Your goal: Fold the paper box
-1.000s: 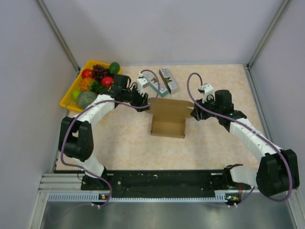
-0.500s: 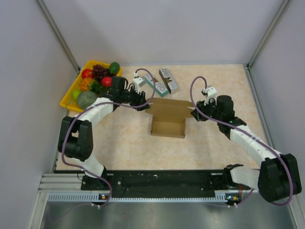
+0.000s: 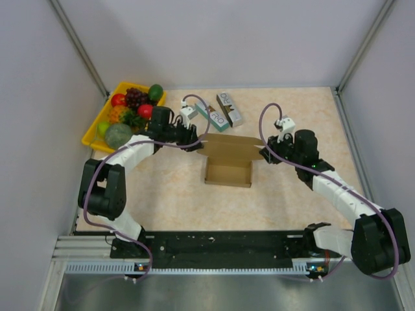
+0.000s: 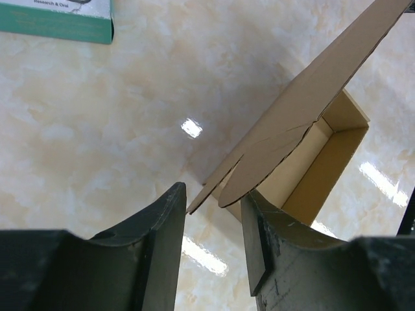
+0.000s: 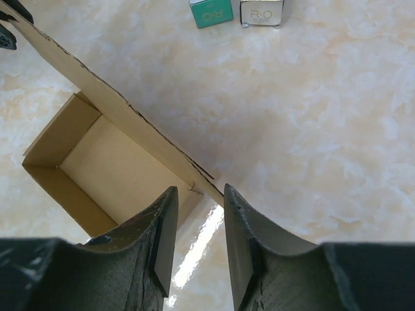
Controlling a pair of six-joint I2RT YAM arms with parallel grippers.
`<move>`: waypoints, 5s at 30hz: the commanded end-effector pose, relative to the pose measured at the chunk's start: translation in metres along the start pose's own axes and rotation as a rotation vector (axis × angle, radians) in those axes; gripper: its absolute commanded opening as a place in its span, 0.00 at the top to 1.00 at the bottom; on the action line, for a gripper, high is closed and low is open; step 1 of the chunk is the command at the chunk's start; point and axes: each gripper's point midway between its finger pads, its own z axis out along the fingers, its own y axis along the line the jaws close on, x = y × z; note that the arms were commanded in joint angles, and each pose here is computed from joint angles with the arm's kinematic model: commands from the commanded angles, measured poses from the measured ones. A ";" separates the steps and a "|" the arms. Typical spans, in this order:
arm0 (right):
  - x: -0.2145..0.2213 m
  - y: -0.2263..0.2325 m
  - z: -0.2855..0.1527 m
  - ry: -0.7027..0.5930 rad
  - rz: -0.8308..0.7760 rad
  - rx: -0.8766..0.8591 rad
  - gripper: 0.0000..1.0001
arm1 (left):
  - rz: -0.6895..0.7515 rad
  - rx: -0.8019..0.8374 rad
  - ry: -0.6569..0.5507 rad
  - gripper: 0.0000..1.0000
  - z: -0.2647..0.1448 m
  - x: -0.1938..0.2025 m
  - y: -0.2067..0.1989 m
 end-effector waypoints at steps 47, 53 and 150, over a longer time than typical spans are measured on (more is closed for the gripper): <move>0.006 0.029 0.008 -0.084 -0.080 -0.067 0.80 | -0.104 -0.218 -0.159 0.70 -0.011 0.001 -0.033; 0.007 0.042 0.002 -0.125 -0.056 -0.094 0.80 | -0.164 -0.315 -0.165 0.74 -0.014 0.010 -0.023; -0.030 0.052 0.047 -0.093 -0.299 -0.031 0.55 | -0.114 -0.447 -0.077 1.00 -0.055 0.045 -0.036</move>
